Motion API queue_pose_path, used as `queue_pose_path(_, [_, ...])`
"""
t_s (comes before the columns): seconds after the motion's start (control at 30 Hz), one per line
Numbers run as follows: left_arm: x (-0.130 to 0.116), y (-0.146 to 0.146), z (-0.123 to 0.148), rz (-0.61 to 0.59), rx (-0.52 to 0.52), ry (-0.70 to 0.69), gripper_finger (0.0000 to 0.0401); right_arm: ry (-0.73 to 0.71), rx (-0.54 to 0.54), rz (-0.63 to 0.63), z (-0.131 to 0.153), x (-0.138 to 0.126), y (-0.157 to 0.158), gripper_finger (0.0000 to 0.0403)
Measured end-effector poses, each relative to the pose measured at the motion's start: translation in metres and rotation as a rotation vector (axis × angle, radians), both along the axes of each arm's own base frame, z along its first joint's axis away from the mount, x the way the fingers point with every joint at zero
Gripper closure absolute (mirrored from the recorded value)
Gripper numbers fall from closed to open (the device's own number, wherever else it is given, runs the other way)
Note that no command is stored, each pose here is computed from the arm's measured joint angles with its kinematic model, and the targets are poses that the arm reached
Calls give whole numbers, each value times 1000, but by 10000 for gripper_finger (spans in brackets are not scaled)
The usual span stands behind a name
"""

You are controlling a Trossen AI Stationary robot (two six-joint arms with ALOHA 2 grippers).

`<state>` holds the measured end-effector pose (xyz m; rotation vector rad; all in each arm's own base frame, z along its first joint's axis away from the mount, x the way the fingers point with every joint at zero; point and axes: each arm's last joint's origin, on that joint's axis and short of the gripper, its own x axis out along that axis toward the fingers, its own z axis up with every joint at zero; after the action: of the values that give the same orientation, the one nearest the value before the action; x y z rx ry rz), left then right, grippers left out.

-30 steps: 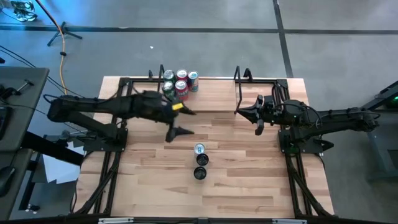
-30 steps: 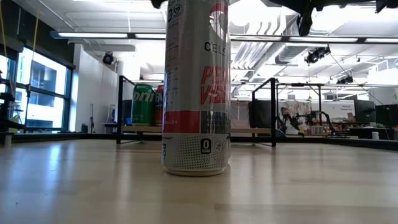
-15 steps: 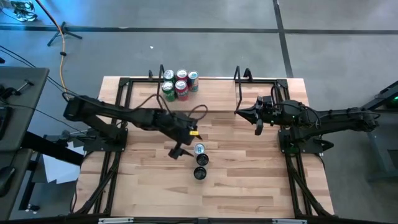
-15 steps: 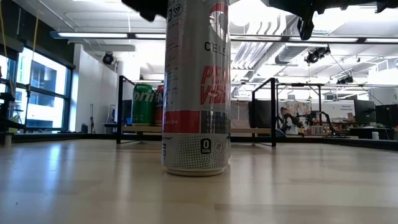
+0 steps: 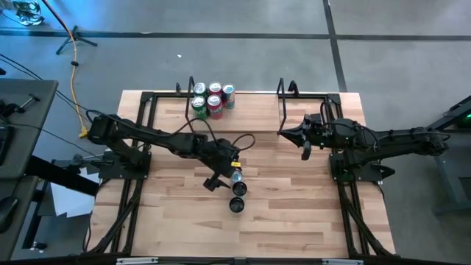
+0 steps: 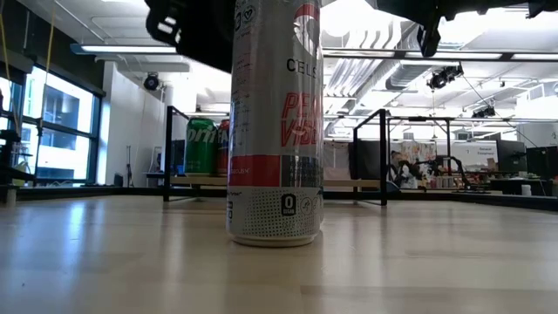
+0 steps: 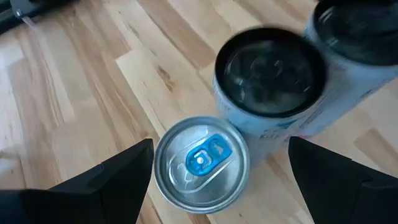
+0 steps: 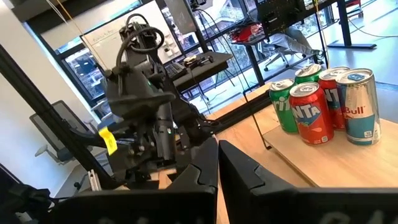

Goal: Place canned beverage on shelf
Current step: Put the blue soda can on the shelf aligned with the blue soda can

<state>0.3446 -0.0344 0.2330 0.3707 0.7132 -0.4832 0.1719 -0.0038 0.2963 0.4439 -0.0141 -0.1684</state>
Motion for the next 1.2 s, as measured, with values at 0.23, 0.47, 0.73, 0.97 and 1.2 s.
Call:
queue_pose_path(0.23, [6, 1, -15, 29, 36, 36, 71, 6, 1, 0, -1, 0, 0, 403])
queue_pose_path(0.47, [9, 1, -21, 35, 31, 51, 71, 14, 1, 0, -1, 0, 0, 403])
queue_pose_path(0.73, [9, 1, -19, 40, 25, 39, 77, 23, 1, 0, -2, 0, 0, 403])
queue_pose_path(0.97, [10, 1, -19, 50, 34, 37, 151, 31, 1, 0, -3, 0, 0, 403])
queue_pose_path(1.2, [8, 2, -15, 73, 55, 28, 238, 32, 1, 0, -3, 0, 0, 403])
